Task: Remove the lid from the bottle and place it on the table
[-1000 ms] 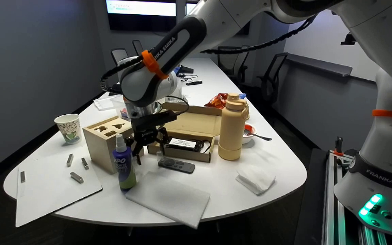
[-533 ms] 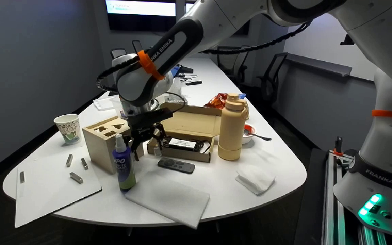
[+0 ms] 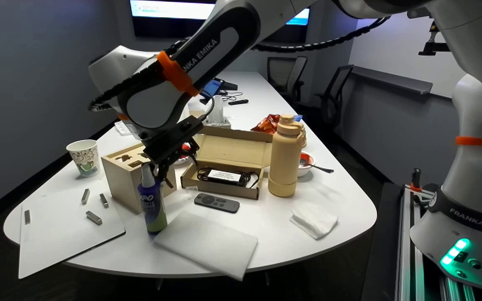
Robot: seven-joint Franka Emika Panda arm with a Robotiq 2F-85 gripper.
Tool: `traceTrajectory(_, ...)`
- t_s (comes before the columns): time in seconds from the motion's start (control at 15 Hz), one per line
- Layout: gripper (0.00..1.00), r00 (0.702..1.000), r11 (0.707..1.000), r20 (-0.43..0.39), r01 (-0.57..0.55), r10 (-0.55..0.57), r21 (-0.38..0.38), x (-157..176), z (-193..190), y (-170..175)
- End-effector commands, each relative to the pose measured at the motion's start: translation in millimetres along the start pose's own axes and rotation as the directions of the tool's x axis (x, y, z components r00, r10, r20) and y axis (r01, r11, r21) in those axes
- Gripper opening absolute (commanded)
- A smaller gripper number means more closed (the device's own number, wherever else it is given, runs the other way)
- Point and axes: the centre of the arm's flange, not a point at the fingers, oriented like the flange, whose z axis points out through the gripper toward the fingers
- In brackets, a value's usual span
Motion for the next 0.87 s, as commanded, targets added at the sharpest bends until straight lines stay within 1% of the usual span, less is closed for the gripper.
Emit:
traceTrajectory(0.0, 1.0, 0.997, 0.998, -0.078, 0.006, -0.01, -0.056, -16, -36, -5)
traceTrajectory(0.13, 1.0, 0.994, 0.999, -0.107, 0.003, -0.007, -0.041, -20, -52, -4)
traceTrajectory(0.33, 1.0, 0.992, 1.0, -0.122, -0.03, 0.029, -0.008, -19, -72, 6)
traceTrajectory(0.8, 1.0, 0.982, 0.992, -0.15, -0.113, 0.119, 0.047, -13, -101, 30)
